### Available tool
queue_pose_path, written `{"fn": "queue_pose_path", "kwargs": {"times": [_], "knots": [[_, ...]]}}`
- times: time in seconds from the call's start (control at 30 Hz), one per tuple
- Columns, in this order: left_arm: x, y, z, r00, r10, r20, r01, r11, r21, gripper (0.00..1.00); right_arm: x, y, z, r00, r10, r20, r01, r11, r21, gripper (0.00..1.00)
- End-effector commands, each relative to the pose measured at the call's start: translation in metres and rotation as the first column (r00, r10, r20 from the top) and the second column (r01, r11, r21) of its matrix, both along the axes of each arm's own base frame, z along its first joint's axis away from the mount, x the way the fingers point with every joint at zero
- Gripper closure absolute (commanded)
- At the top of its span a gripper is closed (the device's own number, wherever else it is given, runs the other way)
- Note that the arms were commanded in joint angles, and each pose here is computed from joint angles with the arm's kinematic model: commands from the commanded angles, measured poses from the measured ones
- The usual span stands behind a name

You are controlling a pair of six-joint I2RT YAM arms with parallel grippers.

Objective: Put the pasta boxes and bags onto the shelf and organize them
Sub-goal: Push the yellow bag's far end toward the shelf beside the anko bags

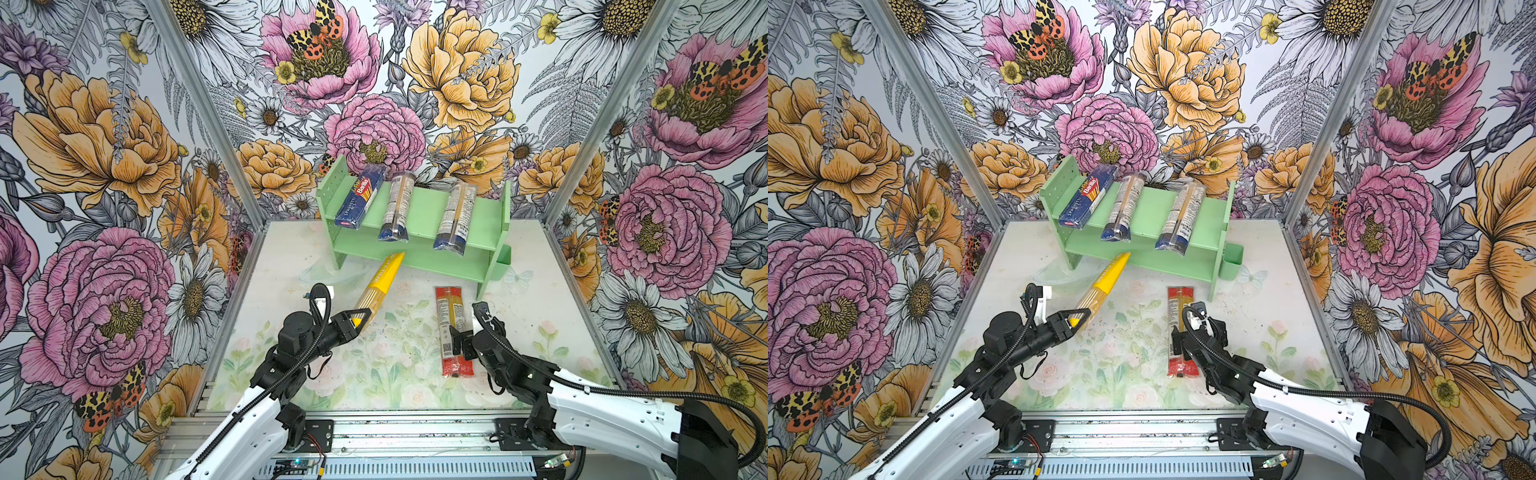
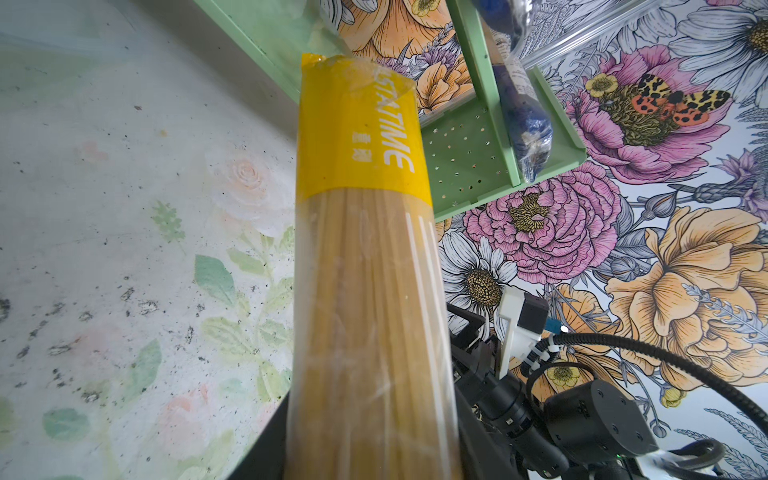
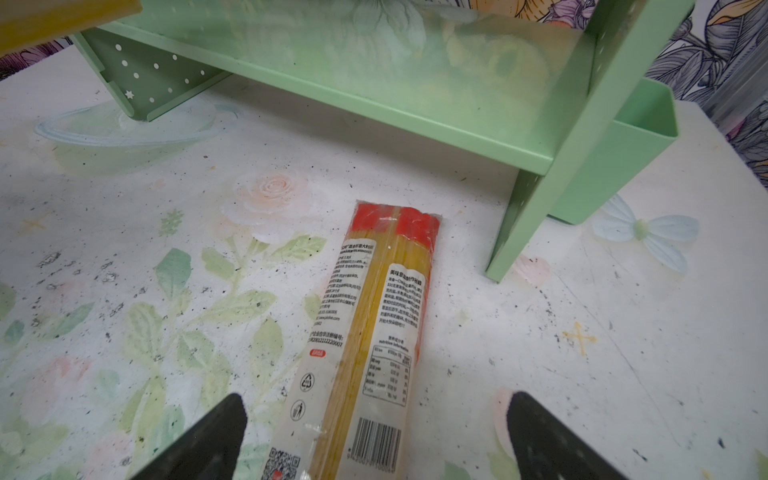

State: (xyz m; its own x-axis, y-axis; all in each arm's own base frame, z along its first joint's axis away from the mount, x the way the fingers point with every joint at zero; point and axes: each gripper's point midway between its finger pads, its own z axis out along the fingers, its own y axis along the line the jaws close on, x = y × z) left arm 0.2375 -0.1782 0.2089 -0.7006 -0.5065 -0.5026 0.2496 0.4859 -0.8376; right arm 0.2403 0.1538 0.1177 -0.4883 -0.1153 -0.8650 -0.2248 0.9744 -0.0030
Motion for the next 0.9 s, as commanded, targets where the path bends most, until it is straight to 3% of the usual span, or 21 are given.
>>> {"fn": "queue_pose_path", "kwargs": {"times": [0.0,0.87], "knots": [[0.006,-0.002,0.093,0.949,-0.001,0.316,0.032,0.995,-0.095,1.00,0.006,0.001,0.011,0.999,-0.021,0.025,0.021,0.999,0.028,0.00],[0.061,0.001,0.115,0.917,0.052,0.395,-0.028,0.997,-0.066,1.00,0.006,0.001,0.011,0.999,-0.021,0.027,0.021,0.999,0.029,0.00]]}}
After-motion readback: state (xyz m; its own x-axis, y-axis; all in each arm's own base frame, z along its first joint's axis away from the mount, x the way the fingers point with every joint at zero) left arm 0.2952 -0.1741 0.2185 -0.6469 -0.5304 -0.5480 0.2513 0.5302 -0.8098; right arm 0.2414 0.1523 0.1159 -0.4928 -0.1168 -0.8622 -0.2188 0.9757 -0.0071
